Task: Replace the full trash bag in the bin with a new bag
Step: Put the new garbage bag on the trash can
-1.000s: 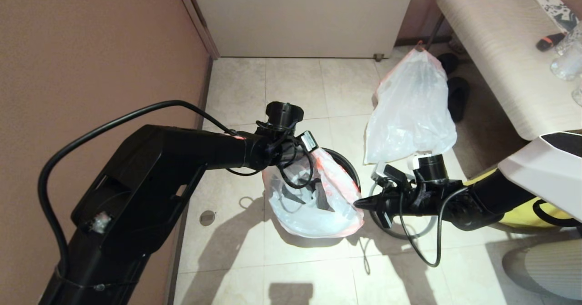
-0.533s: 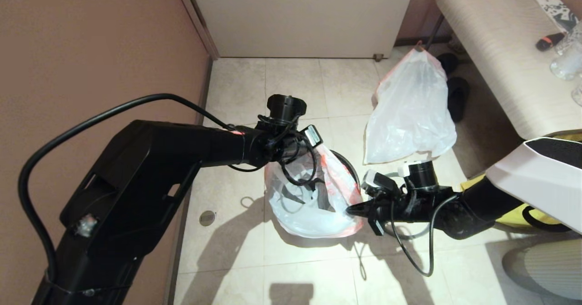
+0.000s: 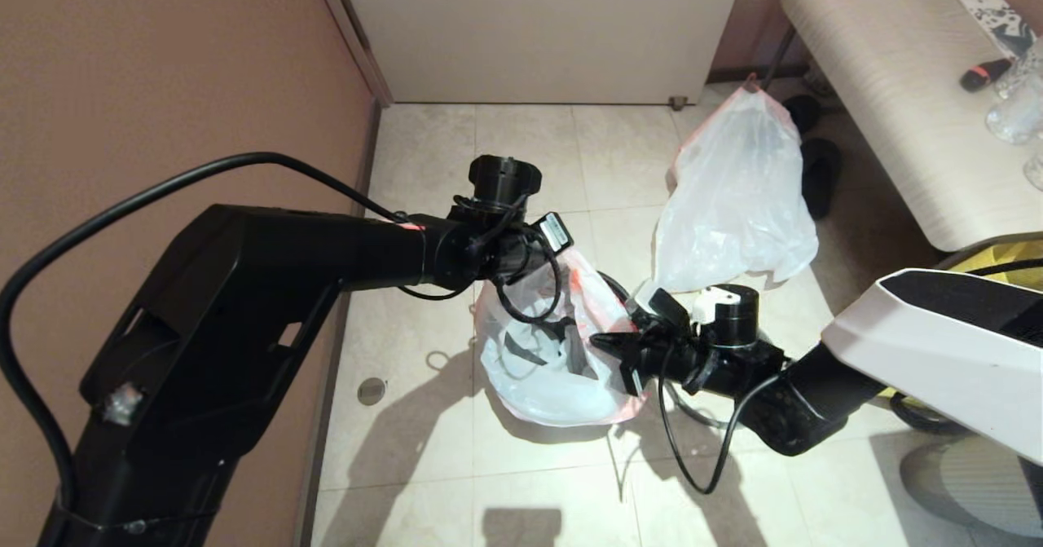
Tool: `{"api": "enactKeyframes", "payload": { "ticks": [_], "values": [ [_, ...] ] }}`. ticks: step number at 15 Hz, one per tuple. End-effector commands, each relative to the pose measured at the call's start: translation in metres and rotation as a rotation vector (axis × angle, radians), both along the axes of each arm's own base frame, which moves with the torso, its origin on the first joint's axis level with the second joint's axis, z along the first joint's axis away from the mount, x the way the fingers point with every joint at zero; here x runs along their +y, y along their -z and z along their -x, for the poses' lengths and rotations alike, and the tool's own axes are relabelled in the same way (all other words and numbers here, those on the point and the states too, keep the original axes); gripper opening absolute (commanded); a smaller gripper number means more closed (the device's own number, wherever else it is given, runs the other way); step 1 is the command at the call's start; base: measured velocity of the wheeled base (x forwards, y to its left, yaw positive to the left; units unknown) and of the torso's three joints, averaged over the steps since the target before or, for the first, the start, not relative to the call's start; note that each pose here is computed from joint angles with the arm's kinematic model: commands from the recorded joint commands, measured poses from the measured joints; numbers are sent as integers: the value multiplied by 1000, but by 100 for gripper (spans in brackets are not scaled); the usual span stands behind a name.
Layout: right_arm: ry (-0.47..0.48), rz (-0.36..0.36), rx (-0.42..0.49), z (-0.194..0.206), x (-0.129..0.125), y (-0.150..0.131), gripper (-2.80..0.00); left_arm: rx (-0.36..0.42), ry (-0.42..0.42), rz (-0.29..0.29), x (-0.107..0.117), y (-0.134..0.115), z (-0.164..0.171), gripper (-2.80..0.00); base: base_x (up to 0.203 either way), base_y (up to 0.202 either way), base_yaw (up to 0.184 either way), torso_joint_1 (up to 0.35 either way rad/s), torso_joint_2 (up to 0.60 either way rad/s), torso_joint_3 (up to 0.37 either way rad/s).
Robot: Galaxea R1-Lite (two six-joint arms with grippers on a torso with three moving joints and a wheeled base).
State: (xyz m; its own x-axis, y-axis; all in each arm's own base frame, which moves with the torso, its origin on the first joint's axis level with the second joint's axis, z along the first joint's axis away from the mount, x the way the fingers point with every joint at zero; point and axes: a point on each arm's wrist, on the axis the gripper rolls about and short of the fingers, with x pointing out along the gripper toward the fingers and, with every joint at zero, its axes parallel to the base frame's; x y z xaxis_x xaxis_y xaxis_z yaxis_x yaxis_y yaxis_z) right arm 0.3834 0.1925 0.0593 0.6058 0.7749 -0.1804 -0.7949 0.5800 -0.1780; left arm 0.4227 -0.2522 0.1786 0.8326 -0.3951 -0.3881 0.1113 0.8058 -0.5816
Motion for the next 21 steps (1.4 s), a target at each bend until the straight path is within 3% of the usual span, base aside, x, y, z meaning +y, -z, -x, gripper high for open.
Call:
{"api": "enactKeyframes", "payload": {
  "ticks": [1, 3, 5, 11, 21],
  "values": [
    [40, -14, -25, -2, 16, 16, -280, -15, -1, 14, 1, -8, 2, -280, 0, 0, 0, 0, 0, 0],
    [107, -24, -79, -14, 18, 17, -280, -17, 8, 20, 2, -11, 3, -280, 0, 0, 0, 0, 0, 0],
    [182, -17, -126, -30, -2, 11, -280, -14, -2, 17, 7, -8, -1, -280, 0, 0, 0, 0, 0, 0],
    [276, 47, -215, -44, -22, -1, -280, 12, -13, 3, 9, 4, -6, -280, 0, 0, 0, 0, 0, 0],
    [286, 31, -253, -34, -27, -27, -280, 42, -29, -21, 11, 15, -6, -280, 0, 0, 0, 0, 0, 0]
  ]
}}
